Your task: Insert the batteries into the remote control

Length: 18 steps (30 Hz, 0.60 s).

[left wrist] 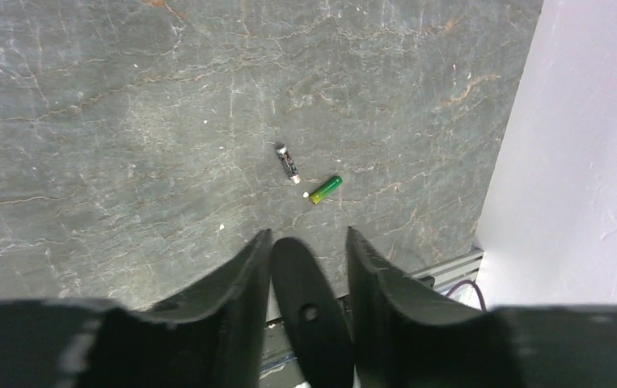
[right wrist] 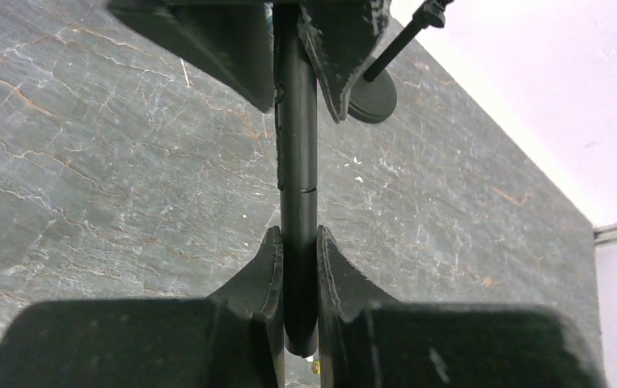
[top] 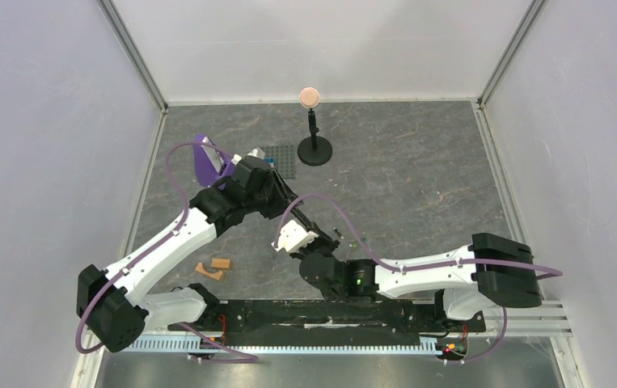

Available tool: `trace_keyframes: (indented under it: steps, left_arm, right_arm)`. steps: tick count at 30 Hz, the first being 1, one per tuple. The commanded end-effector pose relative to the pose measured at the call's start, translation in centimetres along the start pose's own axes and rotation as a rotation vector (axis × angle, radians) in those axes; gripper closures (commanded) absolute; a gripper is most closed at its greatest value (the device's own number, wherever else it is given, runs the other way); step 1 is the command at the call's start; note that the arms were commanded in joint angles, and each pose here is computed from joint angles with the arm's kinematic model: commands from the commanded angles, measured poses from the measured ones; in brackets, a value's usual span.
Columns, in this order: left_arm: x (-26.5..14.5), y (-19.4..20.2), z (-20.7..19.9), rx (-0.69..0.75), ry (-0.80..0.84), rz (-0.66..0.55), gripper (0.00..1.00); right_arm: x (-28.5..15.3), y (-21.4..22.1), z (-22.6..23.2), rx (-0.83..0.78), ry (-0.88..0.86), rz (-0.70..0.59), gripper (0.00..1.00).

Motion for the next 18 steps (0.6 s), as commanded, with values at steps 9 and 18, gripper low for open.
trace_keyframes:
  steps: [9, 18]
  left_arm:
    - [0.3, 0.4, 0.4, -0.028, -0.01, -0.002, 0.98]
    - [-0.2, -0.5, -0.1, 0.106, 0.032, -0.049, 0.98]
  right_arm:
    - [0.0, -3.0, 0.1, 0.073, 0.079, -0.065, 0.94]
    - [-2.7, -3.6, -1.8, 0.286, -0.205, -0.032, 0.24]
Point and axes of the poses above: each gripper's point midway between its finger pads, its own x axis out along the fingers, its own z axis along the line the jaws close on, y = z × x, the point moved 10 cm from there along -x, back along the fingers, and after that the axes turned 6 degrees about x, right-handed, at the moved point
